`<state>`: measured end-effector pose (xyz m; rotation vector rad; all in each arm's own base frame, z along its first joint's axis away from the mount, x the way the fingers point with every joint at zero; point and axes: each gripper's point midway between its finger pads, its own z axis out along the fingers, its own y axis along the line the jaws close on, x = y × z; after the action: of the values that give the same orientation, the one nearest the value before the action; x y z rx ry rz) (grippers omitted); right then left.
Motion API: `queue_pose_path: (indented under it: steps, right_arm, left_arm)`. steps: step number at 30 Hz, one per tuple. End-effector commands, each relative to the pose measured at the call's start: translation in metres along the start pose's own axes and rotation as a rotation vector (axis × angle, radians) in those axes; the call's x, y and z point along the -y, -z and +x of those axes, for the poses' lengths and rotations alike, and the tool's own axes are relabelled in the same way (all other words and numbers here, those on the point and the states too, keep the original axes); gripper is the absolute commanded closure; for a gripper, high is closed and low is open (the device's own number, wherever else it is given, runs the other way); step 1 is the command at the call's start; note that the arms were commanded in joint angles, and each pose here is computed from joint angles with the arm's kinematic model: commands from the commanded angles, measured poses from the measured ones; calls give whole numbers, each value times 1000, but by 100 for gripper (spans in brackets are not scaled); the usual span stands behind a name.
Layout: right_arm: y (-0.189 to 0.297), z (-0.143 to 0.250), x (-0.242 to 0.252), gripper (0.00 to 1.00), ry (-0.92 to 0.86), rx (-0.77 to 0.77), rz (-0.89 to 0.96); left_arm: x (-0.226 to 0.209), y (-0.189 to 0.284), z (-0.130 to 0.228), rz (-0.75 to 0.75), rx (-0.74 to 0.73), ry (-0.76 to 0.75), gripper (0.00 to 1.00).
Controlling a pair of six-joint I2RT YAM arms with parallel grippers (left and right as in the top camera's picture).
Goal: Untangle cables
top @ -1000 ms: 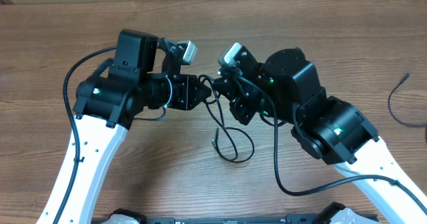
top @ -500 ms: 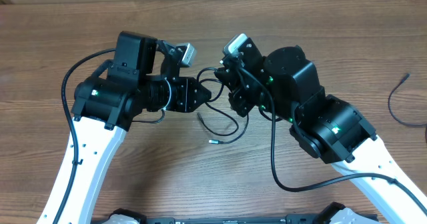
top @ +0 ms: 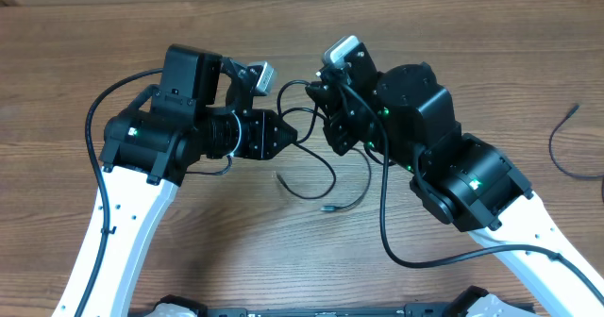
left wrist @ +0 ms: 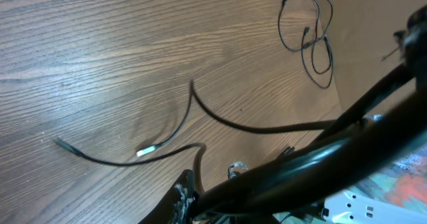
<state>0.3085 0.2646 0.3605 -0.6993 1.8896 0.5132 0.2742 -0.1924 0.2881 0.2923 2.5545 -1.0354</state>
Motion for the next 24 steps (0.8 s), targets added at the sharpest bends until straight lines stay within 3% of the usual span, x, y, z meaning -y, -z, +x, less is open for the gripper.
queue_pose_path:
  steps: [1, 16, 24]
  right_arm:
    - [9, -16, 16, 96, -63, 58, 88]
    - [38, -40, 63, 96, -256, 207, 358]
    - [56, -46, 60, 96, -258, 235, 348]
  left_arm:
    - [6, 8, -1, -10, 23, -41, 83]
    - [6, 8, -1, -12, 20, -39, 83]
    - [5, 8, -1, -13, 22, -39, 83]
